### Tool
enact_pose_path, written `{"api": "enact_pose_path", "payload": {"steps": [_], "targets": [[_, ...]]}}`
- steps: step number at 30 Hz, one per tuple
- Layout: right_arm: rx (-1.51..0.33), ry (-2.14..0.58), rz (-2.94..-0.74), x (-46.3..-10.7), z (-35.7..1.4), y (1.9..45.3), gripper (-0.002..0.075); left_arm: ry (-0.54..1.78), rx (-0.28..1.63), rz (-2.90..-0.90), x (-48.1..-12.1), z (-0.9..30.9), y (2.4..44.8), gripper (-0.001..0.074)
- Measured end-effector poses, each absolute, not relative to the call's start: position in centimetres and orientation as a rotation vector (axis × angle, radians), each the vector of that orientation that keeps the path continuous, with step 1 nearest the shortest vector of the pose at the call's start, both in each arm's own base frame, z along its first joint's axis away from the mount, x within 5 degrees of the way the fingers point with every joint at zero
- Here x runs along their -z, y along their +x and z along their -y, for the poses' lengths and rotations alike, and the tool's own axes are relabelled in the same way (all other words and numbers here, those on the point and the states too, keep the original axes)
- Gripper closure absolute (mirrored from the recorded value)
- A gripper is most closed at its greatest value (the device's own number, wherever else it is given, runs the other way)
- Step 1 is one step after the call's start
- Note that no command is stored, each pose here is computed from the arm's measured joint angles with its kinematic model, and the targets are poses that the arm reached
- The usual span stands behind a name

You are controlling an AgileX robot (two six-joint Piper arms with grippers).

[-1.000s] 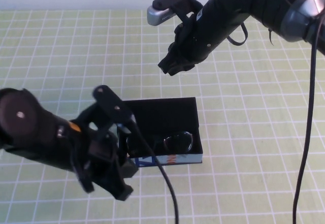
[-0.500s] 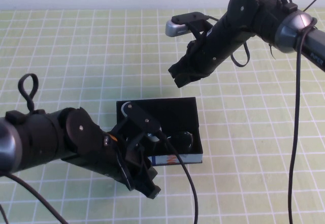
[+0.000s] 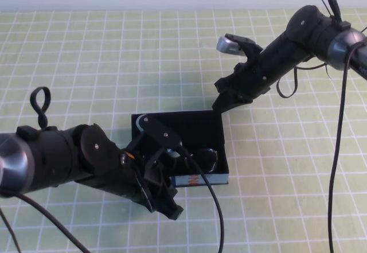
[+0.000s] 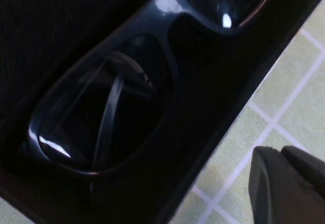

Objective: Return glasses to glasses case
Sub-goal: Close the glasses case

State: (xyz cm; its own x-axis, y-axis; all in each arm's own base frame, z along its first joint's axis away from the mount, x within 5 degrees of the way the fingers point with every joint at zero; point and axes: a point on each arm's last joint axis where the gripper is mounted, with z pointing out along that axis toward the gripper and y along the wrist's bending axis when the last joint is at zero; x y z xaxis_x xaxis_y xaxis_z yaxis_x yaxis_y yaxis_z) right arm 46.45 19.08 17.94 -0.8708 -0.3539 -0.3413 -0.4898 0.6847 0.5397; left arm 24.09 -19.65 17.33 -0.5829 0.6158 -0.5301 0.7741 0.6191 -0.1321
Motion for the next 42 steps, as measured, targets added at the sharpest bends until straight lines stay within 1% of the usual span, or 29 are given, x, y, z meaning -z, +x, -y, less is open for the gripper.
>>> {"api": "enact_pose_path", "payload": {"steps": [3,7,15,21,24,27,32,35,38,42], "targets": [[-1.026,-0.761,-2.655,-17.8,-19.4,46.1,0.0742,1.101,0.489,-2.412,-17.2,19.7,24.1,0.0738],[-1.117,-0.785,-2.587,-18.3,-19.9,46.0,0.0743,1.099,0.486,-2.412,-17.1,19.7,24.2,0.0738],[-1.152,-0.774,-2.569,-18.5,-20.1,46.0,0.0743,1.088,0.469,-2.433,-16.1,19.8,24.5,0.0738],[-1.157,-0.777,-2.572,-18.5,-20.5,45.9,0.0743,1.075,0.462,-2.428,-16.1,19.8,24.6,0.0738],[-1.154,-0.783,-2.559,-19.2,-20.5,45.7,0.0743,1.074,0.459,-2.424,-16.1,19.8,24.6,0.0738],[-1.149,-0.774,-2.538,-20.8,-20.4,45.5,0.0743,1.07,0.455,-2.42,-16.1,19.8,24.7,0.0738],[-1.101,-0.81,-2.517,-22.6,-20.4,45.0,0.0743,1.067,0.452,-2.418,-16.1,19.8,24.7,0.0738],[-1.045,-0.826,-2.538,-22.4,-20.2,45.0,0.0743,1.067,0.452,-2.418,-16.1,19.8,24.7,0.0738],[-0.978,-0.772,-2.579,-22.2,-19.5,45.4,0.0743,1.067,0.452,-2.417,-16.1,19.8,24.7,0.0738],[-0.966,-0.702,-2.647,-20.4,-18.8,46.0,0.0743,1.068,0.453,-2.418,-16.1,19.8,24.7,0.0738]]}}
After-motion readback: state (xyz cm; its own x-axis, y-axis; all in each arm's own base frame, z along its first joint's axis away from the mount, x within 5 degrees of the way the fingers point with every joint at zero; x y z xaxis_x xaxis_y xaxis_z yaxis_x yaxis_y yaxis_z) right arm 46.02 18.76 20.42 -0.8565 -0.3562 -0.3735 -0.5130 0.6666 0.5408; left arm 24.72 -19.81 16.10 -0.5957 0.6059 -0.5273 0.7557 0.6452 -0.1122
